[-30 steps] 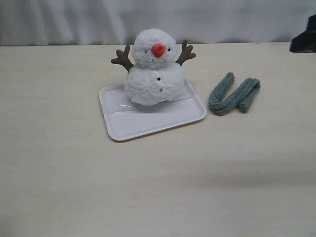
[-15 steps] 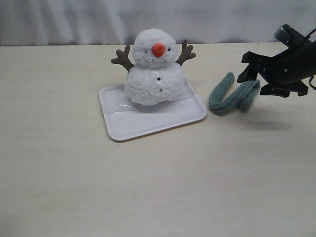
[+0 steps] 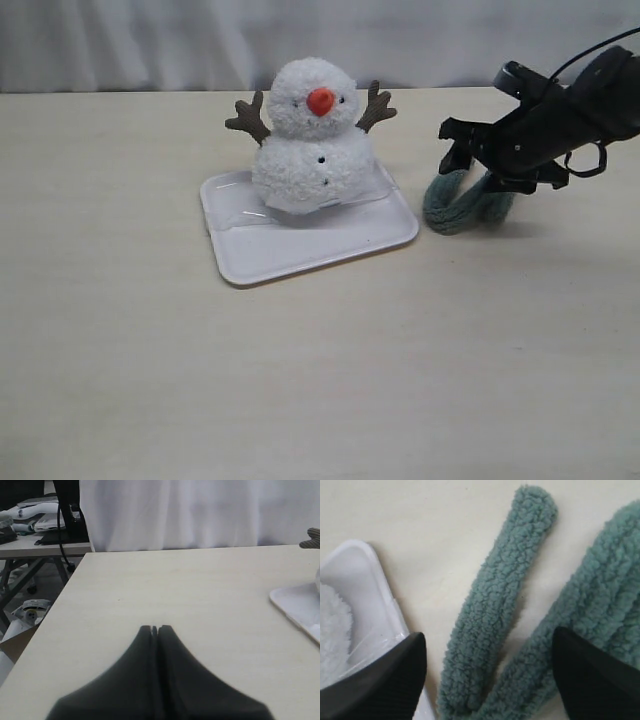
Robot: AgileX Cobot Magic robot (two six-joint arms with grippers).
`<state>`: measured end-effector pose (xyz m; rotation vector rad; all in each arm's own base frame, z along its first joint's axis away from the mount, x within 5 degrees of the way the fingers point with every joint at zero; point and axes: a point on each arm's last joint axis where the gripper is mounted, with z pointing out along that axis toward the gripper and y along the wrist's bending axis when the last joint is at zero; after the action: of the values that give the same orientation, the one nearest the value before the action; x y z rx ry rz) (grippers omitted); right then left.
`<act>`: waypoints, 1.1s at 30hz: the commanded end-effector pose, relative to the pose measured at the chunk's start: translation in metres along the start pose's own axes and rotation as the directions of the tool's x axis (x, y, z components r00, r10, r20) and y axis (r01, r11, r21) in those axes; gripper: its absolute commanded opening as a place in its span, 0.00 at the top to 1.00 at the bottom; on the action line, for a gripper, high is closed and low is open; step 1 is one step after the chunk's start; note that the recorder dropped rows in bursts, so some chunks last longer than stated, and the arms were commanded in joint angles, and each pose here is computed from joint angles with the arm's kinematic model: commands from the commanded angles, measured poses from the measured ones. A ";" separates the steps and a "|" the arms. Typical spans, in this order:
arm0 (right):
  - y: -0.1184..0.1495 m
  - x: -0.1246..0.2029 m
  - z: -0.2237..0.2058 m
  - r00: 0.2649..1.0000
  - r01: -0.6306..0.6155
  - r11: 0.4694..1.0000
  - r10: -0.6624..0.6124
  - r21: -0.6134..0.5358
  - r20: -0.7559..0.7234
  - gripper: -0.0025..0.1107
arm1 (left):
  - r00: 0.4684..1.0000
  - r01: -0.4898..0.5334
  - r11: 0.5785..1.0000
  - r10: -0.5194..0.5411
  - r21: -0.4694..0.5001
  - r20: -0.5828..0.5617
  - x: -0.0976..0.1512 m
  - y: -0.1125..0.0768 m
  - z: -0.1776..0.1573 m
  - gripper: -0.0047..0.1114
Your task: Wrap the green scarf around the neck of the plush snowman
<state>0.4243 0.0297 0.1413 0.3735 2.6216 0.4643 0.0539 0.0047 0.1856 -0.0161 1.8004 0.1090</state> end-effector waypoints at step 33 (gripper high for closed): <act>-0.015 0.005 0.011 0.998 0.055 0.992 -0.051 0.116 -0.041 0.82 | 1.000 -0.002 1.000 0.002 0.000 0.010 0.000 0.000 0.000 0.96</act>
<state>0.4233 0.0211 0.1242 0.4199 2.6821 0.3272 0.0539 0.0047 0.1856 -0.0161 1.8004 0.1090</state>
